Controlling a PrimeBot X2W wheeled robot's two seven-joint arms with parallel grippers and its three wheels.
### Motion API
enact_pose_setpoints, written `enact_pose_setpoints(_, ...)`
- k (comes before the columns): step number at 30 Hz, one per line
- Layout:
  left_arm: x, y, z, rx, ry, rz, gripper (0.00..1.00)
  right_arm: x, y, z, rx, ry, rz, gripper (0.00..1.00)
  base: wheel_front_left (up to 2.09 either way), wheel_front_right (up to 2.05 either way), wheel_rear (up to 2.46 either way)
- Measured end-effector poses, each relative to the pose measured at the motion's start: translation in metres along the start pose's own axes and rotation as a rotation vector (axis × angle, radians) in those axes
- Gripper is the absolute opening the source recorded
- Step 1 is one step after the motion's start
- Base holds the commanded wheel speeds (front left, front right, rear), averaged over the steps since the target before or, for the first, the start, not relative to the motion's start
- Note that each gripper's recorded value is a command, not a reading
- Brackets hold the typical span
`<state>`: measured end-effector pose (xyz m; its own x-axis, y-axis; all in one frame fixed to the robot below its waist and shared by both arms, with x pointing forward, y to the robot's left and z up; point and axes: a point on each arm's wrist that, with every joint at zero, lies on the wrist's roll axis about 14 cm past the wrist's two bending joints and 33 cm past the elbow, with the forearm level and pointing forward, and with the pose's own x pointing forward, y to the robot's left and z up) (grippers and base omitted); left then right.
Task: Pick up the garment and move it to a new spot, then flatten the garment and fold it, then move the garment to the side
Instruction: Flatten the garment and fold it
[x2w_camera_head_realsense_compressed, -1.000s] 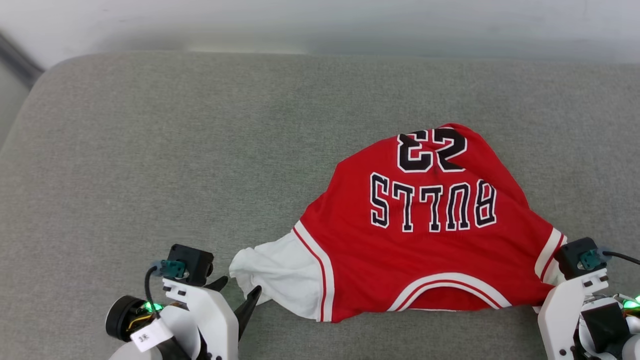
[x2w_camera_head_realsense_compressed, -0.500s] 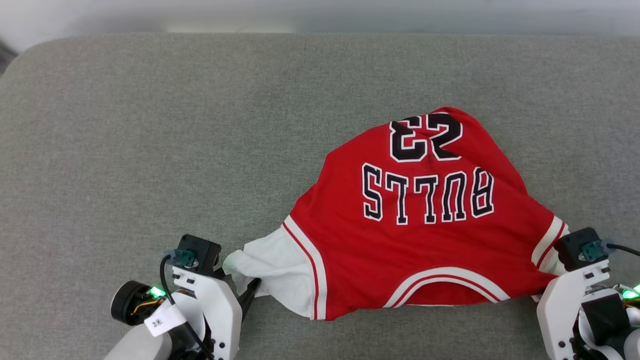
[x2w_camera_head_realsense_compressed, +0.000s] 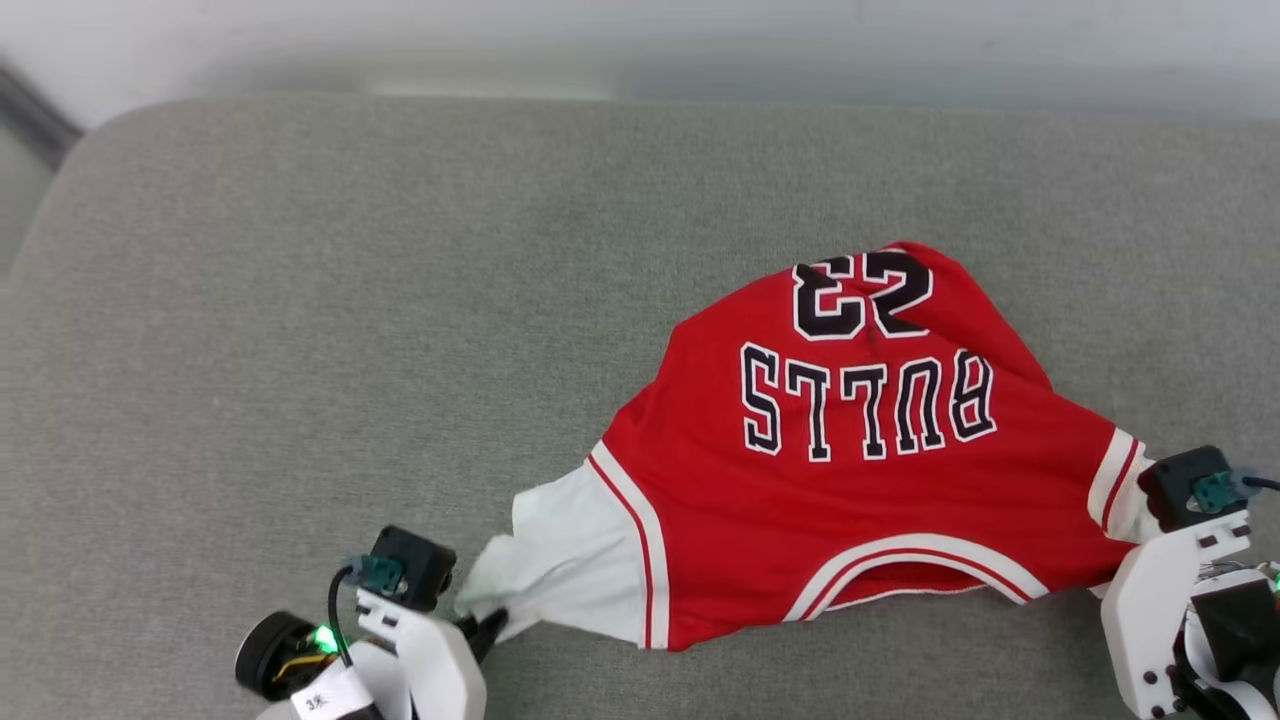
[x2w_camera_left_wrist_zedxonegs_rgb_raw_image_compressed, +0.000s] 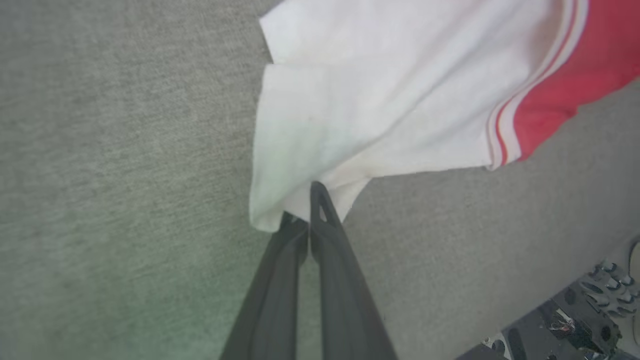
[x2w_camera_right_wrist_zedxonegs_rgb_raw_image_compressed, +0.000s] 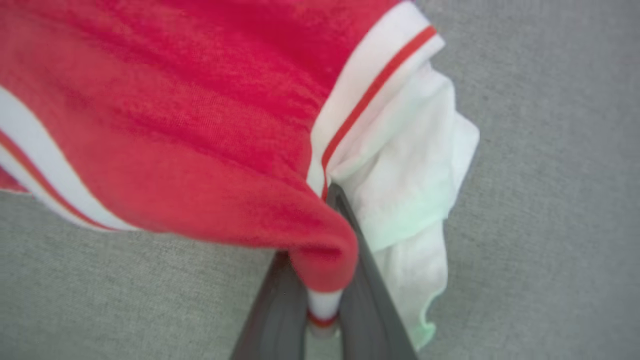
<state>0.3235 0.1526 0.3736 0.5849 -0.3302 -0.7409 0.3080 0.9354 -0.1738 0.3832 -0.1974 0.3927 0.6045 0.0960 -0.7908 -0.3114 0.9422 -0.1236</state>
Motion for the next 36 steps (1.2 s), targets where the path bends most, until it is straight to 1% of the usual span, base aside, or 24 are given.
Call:
enact_pose_setpoints(4,-0.024,0.003,0.011,0.026,-0.072,0.025,0.00,-0.013,-0.005,0.016,-0.005,-0.061,-0.013,0.00,0.00,0.00,0.00)
enact_pose_setpoints(9,-0.065,0.008,0.056,0.107,-0.271,0.080,0.00,-0.040,-0.009,0.045,-0.009,-0.173,-0.013,0.00,0.00,0.00,0.00)
enact_pose_setpoints(15,-0.120,0.013,0.115,0.195,-0.524,0.161,0.00,-0.085,-0.014,0.096,-0.051,-0.348,-0.016,0.00,0.00,0.00,0.00)
enact_pose_setpoints(18,-0.144,0.013,0.143,0.225,-0.635,0.181,0.00,-0.107,-0.012,0.119,-0.048,-0.443,0.009,0.00,0.00,0.00,0.00)
enact_pose_setpoints(24,-0.195,0.017,0.203,0.314,-0.870,0.255,0.00,-0.151,-0.018,0.155,-0.073,-0.591,0.008,0.00,0.00,0.00,0.00)
enact_pose_setpoints(31,-0.249,0.012,0.255,0.396,-1.116,0.312,0.00,-0.204,-0.024,0.198,-0.088,-0.790,-0.004,0.00,0.00,0.00,0.00)
enact_pose_setpoints(36,-0.279,0.007,0.281,0.432,-1.253,0.336,0.00,-0.233,-0.030,0.224,-0.107,-0.899,-0.033,0.00,0.00,0.00,0.00)
